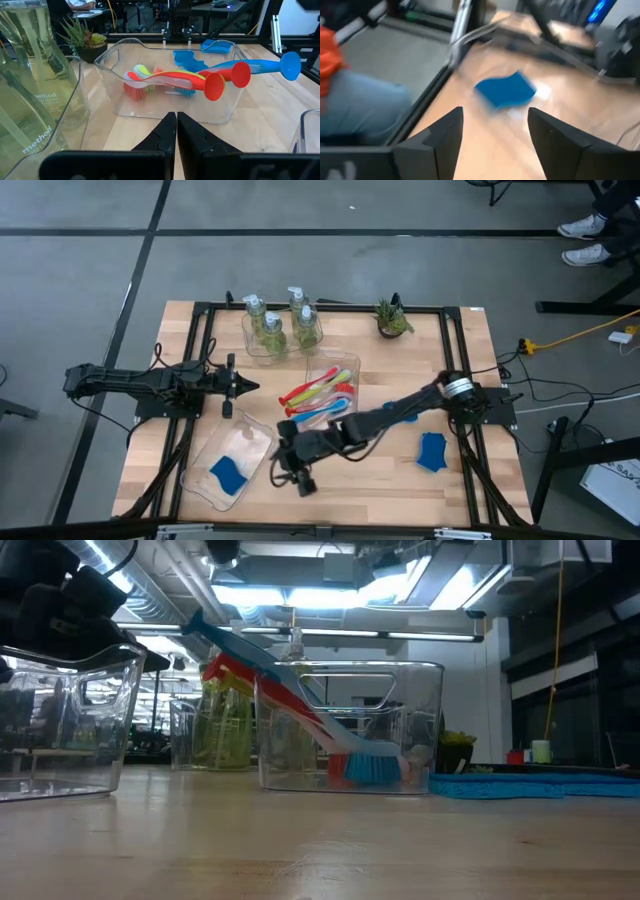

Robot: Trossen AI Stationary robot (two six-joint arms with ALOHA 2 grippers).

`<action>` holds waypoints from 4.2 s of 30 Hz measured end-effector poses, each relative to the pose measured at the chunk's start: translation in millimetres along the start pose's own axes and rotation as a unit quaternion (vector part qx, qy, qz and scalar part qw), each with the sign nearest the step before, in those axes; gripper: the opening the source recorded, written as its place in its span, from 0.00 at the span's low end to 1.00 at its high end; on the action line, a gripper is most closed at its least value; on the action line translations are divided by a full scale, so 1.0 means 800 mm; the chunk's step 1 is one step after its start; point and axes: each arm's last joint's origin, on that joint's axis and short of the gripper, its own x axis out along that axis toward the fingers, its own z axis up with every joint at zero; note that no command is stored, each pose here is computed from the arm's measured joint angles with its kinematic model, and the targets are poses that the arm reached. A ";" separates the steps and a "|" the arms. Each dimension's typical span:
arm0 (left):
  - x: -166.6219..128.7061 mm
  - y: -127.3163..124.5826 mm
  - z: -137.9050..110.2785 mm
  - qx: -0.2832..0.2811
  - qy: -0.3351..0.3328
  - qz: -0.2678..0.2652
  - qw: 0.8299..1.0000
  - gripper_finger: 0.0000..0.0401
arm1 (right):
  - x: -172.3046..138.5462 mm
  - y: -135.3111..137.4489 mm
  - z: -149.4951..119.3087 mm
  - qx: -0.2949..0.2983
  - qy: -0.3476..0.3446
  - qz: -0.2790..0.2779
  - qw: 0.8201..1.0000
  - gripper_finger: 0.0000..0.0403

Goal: Pick & Place Kitchen Sink Supplies
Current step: Put the blue sponge into the bottom transparent bin

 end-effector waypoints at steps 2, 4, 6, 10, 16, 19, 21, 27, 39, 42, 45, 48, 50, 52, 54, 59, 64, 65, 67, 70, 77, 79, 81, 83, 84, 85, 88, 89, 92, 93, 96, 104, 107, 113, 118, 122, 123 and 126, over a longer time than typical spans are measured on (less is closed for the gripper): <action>0.000 0.000 0.000 0.000 0.000 0.000 1.000 0.02 | -0.018 0.010 0.007 0.006 0.025 0.010 1.000 0.52; 0.000 0.000 0.000 0.000 0.000 0.000 1.000 0.02 | -0.035 0.020 0.012 0.004 0.046 0.018 0.999 0.49; 0.000 0.000 0.000 0.000 0.000 0.000 1.000 0.02 | -0.048 0.031 0.017 0.004 0.050 0.016 0.999 0.46; 0.000 0.000 0.000 0.000 0.000 0.000 1.000 0.02 | -0.076 0.060 0.011 -0.004 0.062 -0.023 0.998 0.40; 0.000 0.000 0.000 0.000 0.000 0.000 1.000 0.03 | -0.124 0.080 -0.025 0.031 0.069 -0.176 0.981 0.32; 0.000 0.000 0.000 0.000 0.000 0.000 1.000 0.02 | -0.150 0.085 -0.052 0.059 0.067 -0.240 0.967 0.28; 0.000 0.000 0.000 0.000 0.001 0.000 1.000 0.02 | -0.165 0.086 -0.070 0.063 0.073 -0.254 0.962 0.26; 0.000 0.000 0.000 0.000 0.000 0.000 1.000 0.02 | -0.202 0.081 -0.116 0.066 0.133 -0.217 0.965 0.24; 0.000 0.000 0.000 0.000 -0.001 0.000 1.000 0.02 | -0.215 0.057 -0.208 0.097 0.224 -0.244 0.939 0.24; 0.000 0.000 0.000 0.000 -0.001 0.000 1.000 0.02 | -0.217 0.053 -0.226 0.108 0.244 -0.253 0.930 0.24; 0.000 0.000 0.000 0.000 -0.001 0.000 1.000 0.02 | -0.217 0.051 -0.239 0.133 0.247 -0.256 0.925 0.24; 0.000 0.000 0.000 0.000 -0.001 0.000 1.000 0.03 | -0.217 0.048 -0.242 0.131 0.252 -0.257 0.924 0.24; 0.000 0.000 0.000 0.000 -0.001 0.000 1.000 0.03 | -0.216 0.046 -0.240 0.137 0.244 -0.258 0.925 0.24; 0.000 0.000 0.000 0.000 0.000 0.000 1.000 0.03 | -0.214 0.044 -0.239 0.137 0.239 -0.257 0.926 0.24; 0.000 0.000 0.000 0.000 -0.001 0.000 1.000 0.02 | -0.212 0.042 -0.237 0.133 0.234 -0.249 0.930 0.24; 0.000 0.000 0.000 0.000 -0.001 0.000 1.000 0.02 | -0.203 0.041 -0.236 0.120 0.225 -0.238 0.937 0.31; 0.000 0.000 0.000 0.000 0.000 0.000 1.000 0.03 | -0.191 0.041 -0.243 0.103 0.233 -0.224 0.941 0.45; 0.000 0.000 0.000 0.000 -0.001 0.000 1.000 0.03 | -0.189 0.042 -0.245 0.097 0.239 -0.216 0.942 0.48; 0.000 0.000 0.000 0.000 -0.001 0.000 1.000 0.03 | -0.186 0.044 -0.249 0.076 0.254 -0.195 0.944 0.52; 0.000 0.000 0.000 0.000 -0.001 0.000 1.000 0.02 | -0.182 0.045 -0.253 0.062 0.264 -0.185 0.945 0.57; 0.000 0.000 0.000 0.000 -0.001 0.000 1.000 0.02 | -0.171 0.044 -0.268 -0.003 0.293 -0.201 0.935 0.56; 0.000 0.000 0.000 0.000 -0.001 0.000 1.000 0.01 | -0.168 0.044 -0.271 -0.017 0.298 -0.203 0.933 0.53; 0.000 0.000 0.000 0.000 0.000 0.000 1.000 0.02 | -0.165 0.042 -0.274 -0.019 0.302 -0.204 0.931 0.50; 0.000 0.000 0.000 0.000 -0.001 0.000 1.000 0.02 | -0.164 0.042 -0.275 -0.021 0.304 -0.206 0.930 0.45; 0.000 0.000 0.000 0.000 -0.001 0.000 1.000 0.02 | -0.164 0.041 -0.275 -0.023 0.305 -0.206 0.929 0.41; 0.000 0.000 0.000 0.000 -0.001 0.000 1.000 0.02 | -0.164 0.041 -0.275 -0.029 0.307 -0.205 0.929 0.38; 0.000 0.000 0.000 0.000 -0.001 0.000 1.000 0.03 | -0.164 0.041 -0.276 -0.044 0.311 -0.199 0.928 0.25; 0.000 0.000 0.000 0.000 -0.001 0.000 1.000 0.03 | -0.164 0.041 -0.276 -0.045 0.312 -0.199 0.928 0.20; 0.000 0.000 0.000 0.000 -0.001 0.000 1.000 0.02 | -0.164 0.041 -0.277 -0.045 0.313 -0.196 0.928 0.07; 0.000 0.000 0.000 0.000 -0.001 0.000 1.000 0.02 | -0.165 0.041 -0.276 -0.045 0.312 -0.196 0.928 0.04; 0.000 0.000 0.000 0.000 -0.001 0.000 1.000 0.02 | -0.164 0.041 -0.271 -0.040 0.311 -0.197 0.929 0.04; 0.000 0.000 0.000 0.000 -0.001 0.000 1.000 0.03 | -0.164 0.045 -0.223 0.026 0.277 -0.139 0.950 0.02; 0.000 0.000 0.000 0.000 0.000 0.000 1.000 0.03 | -0.166 0.048 -0.211 0.074 0.270 -0.109 0.954 0.02; 0.000 0.000 0.000 0.000 0.000 0.000 1.000 0.02 | -0.159 0.054 -0.182 0.128 0.205 -0.044 0.969 0.01; 0.000 0.000 0.000 0.000 -0.001 0.000 1.000 0.02 | -0.150 0.059 -0.150 0.081 0.082 0.032 0.993 0.01; 0.000 0.000 0.000 0.000 -0.001 0.000 1.000 0.03 | -0.145 0.057 -0.133 0.045 0.008 0.099 0.994 0.01; 0.000 0.000 0.000 0.000 0.000 0.000 1.000 0.03 | -0.144 0.056 -0.131 0.038 -0.004 0.110 0.993 0.01; 0.000 0.000 0.000 0.000 0.000 0.000 1.000 0.03 | -0.142 0.051 -0.126 0.021 -0.033 0.123 0.992 0.01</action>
